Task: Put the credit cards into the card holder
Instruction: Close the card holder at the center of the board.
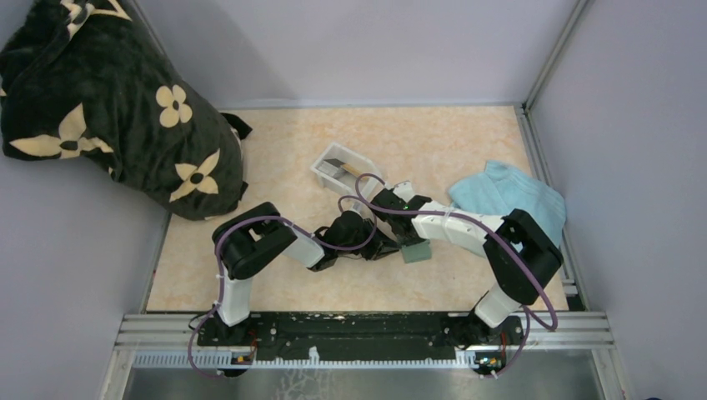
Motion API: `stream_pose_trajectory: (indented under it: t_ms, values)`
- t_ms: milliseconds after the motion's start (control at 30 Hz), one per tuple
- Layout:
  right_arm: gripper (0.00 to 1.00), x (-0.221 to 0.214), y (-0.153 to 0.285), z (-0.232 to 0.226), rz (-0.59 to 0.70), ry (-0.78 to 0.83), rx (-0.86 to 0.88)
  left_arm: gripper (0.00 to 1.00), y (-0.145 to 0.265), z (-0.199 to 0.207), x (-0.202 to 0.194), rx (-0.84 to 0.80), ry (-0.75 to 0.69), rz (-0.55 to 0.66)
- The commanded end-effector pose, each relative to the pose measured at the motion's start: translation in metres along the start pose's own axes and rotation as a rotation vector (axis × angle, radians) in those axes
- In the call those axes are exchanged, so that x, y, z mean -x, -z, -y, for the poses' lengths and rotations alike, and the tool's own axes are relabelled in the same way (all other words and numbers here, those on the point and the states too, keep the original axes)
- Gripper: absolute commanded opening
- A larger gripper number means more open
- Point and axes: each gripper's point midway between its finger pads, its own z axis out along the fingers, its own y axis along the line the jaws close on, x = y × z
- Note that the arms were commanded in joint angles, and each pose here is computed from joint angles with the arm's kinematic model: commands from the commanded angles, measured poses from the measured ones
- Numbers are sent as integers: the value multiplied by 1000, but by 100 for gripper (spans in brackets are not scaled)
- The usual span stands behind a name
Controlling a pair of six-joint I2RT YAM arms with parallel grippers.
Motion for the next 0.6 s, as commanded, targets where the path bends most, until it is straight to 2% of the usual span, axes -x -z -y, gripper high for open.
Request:
stream_pose_trajectory:
  t_ms: [0,567]
  values:
    - [2,12,5,-10,29,-6,28,26,1,-70,-5,221,-11,-5]
    - [1,29,9,-11,73,-22,18,26,4,-71,-2,228,-19,-6]
